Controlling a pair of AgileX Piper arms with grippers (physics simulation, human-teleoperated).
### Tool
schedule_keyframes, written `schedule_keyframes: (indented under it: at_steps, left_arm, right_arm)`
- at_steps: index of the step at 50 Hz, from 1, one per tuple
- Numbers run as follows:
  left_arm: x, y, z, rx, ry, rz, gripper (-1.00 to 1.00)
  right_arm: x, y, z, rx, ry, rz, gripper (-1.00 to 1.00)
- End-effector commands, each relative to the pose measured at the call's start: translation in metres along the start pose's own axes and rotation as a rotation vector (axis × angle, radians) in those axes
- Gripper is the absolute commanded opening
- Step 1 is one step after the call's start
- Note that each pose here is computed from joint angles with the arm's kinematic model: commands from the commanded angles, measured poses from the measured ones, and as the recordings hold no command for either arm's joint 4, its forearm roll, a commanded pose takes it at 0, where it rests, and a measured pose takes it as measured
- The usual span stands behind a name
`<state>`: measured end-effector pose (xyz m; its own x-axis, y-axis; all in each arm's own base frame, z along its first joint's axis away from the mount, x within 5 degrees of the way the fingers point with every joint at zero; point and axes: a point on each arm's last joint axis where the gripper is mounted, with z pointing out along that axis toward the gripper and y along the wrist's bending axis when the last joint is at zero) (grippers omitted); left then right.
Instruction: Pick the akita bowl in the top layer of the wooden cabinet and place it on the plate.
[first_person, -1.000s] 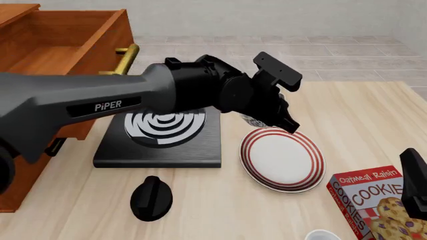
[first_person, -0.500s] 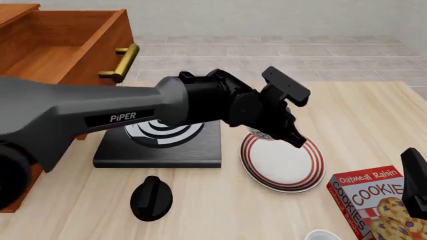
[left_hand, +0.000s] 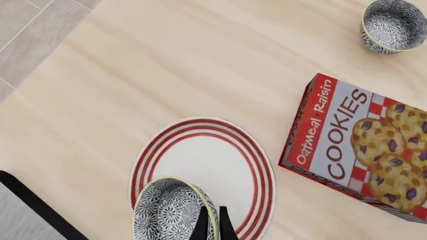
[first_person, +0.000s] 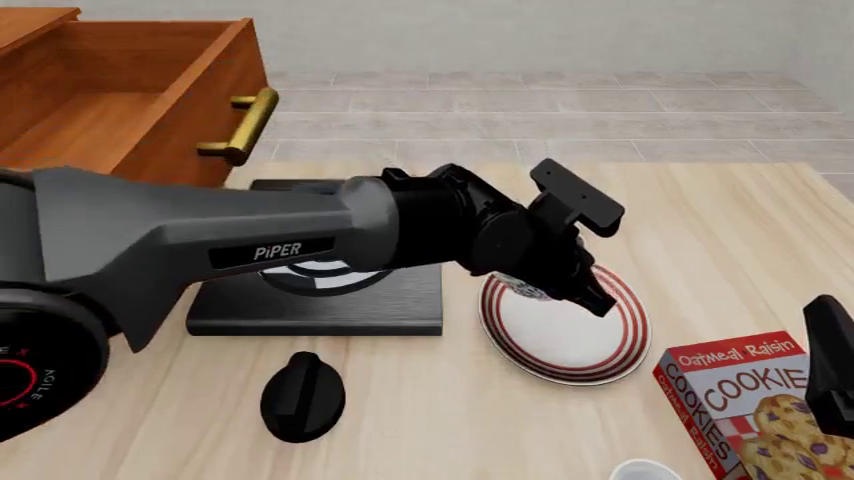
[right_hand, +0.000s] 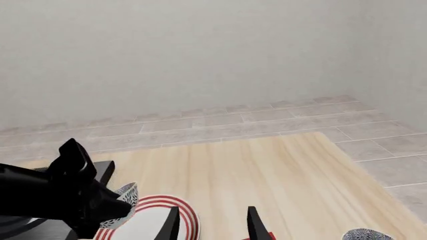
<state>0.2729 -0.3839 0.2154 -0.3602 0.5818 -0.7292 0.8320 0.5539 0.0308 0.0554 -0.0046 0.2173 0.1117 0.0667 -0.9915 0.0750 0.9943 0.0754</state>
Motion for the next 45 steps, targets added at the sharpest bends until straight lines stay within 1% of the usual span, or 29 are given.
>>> schedule_keyframes:
  at_steps: [1, 5, 22, 45]
  left_arm:
    - [0.003, -0.003, 0.009, 0.003, 0.007, -0.007, -1.0]
    - [0.004, -0.009, 0.014, 0.012, 0.009, -0.019, -1.0]
    - [0.01, -0.002, 0.029, 0.002, 0.026, -0.021, -1.0]
    - [0.018, -0.007, 0.042, 0.01, 0.041, -0.014, -1.0]
  right_arm:
    - [-0.001, 0.0, 0.0, 0.002, 0.0, 0.003, 1.0]
    - [-0.001, 0.0, 0.0, 0.002, 0.0, 0.005, 1.0]
    - [-0.001, 0.0, 0.0, 0.003, -0.001, 0.009, 1.0]
    - [0.001, 0.0, 0.0, 0.004, -0.001, 0.014, 1.0]
